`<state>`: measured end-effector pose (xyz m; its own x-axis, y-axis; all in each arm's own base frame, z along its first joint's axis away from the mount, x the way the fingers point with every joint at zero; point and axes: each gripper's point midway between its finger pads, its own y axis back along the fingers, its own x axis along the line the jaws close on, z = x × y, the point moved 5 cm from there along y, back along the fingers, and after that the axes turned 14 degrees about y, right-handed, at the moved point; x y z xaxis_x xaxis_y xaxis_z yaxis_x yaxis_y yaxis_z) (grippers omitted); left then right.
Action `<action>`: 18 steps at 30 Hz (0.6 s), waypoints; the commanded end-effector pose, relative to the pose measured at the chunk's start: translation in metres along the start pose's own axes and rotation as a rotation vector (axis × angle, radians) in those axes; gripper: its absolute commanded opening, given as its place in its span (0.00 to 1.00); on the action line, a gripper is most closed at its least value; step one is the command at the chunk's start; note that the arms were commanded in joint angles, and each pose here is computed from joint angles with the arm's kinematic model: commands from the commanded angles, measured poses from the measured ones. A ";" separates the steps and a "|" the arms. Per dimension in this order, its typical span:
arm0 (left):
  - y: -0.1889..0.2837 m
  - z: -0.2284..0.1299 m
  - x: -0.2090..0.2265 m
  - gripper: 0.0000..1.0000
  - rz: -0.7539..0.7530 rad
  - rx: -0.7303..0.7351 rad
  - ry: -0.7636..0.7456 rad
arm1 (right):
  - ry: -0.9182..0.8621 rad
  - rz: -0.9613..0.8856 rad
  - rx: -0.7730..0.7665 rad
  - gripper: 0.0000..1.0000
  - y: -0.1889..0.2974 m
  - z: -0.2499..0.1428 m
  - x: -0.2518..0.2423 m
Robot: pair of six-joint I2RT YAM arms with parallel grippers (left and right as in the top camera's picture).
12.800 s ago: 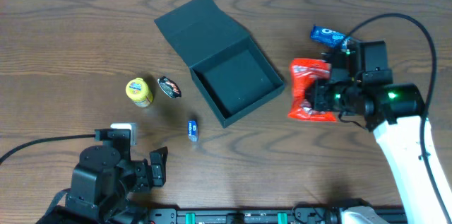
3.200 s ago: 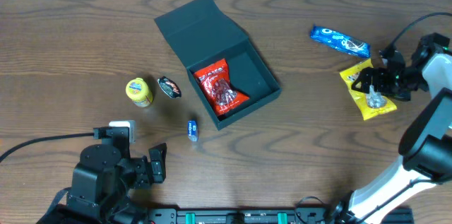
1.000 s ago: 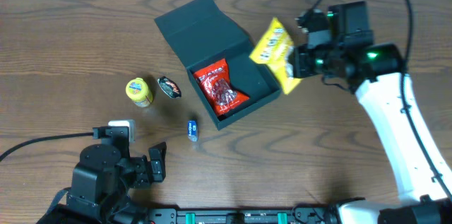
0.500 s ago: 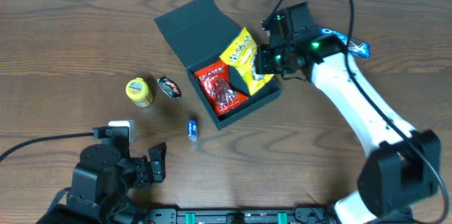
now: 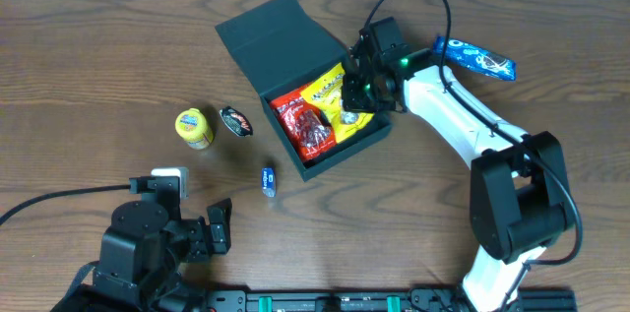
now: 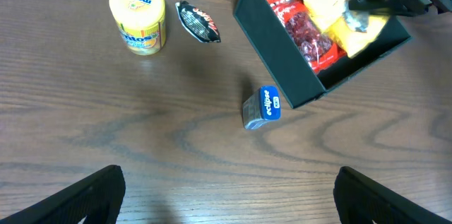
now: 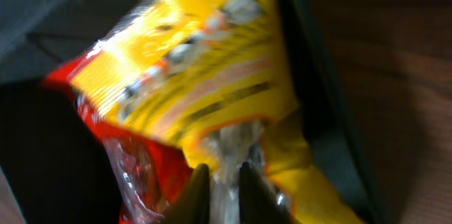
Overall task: Pack container
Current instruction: 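Lift the yellow bag and lower it into the box beside red bag, then open the right gripper and raise it out of the box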
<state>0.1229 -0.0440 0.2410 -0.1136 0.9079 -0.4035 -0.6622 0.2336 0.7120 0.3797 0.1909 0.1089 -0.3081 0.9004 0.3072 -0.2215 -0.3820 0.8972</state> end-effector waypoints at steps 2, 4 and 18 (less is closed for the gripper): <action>-0.002 -0.001 0.002 0.96 0.012 0.007 0.004 | 0.012 0.021 -0.020 0.77 0.006 0.003 0.009; -0.002 -0.001 0.003 0.95 0.015 0.005 0.004 | 0.020 0.067 -0.035 0.95 0.013 0.006 0.017; -0.015 0.013 0.007 0.95 0.114 -0.029 0.048 | 0.097 -0.183 -0.319 0.99 0.152 0.008 0.016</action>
<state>0.1351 -0.0407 0.2418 -0.1606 0.9107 -0.3805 -0.6810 0.1767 0.7106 0.3421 0.1737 0.2576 -0.4183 0.8691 0.2641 -0.4825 -0.4589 0.7460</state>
